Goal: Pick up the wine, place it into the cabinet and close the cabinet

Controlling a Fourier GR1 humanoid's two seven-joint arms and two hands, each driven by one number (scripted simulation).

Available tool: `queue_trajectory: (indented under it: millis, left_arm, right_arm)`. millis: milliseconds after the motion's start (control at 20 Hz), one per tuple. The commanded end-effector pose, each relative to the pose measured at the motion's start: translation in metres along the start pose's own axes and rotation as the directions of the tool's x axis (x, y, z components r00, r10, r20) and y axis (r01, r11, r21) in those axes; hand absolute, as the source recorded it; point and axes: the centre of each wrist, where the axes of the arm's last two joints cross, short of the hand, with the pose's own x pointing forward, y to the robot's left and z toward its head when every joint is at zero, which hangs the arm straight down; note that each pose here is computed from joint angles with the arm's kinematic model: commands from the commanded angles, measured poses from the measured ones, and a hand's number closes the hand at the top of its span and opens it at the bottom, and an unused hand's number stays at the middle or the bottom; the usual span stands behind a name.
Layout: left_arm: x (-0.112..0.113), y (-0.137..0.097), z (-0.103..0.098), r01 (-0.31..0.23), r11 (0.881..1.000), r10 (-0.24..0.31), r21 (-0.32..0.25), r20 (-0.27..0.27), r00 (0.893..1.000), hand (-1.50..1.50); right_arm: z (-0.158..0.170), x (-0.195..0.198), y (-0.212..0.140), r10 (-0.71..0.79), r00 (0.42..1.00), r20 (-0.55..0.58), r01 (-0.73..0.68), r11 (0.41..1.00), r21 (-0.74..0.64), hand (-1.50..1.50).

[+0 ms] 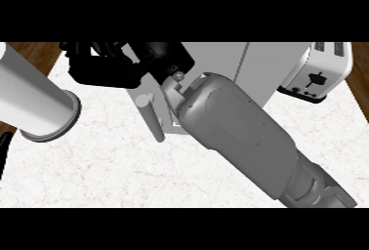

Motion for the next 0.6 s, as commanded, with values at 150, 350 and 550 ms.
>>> queue_trajectory:
  millis: [150,350,550]
  left_arm:
    - [0.0,0.003,0.005,0.006,1.0,-0.006,-0.024,-0.003,1.0,-1.5]
    - [-0.003,-0.005,-0.002,-0.005,1.0,0.005,-0.017,-0.002,1.0,-1.5]
    - [-0.006,-0.003,-0.013,-0.011,1.0,0.011,-0.027,0.008,1.0,-1.5]
  right_arm:
    - [-0.011,-0.043,-0.05,0.081,0.995,-0.063,-0.087,0.991,-0.1,1.5]
    - [-0.013,-0.035,-0.068,0.128,0.989,-0.068,-0.136,0.983,-0.122,1.5]
    - [-0.013,-0.045,-0.059,0.121,0.991,-0.052,-0.126,0.986,-0.108,1.5]
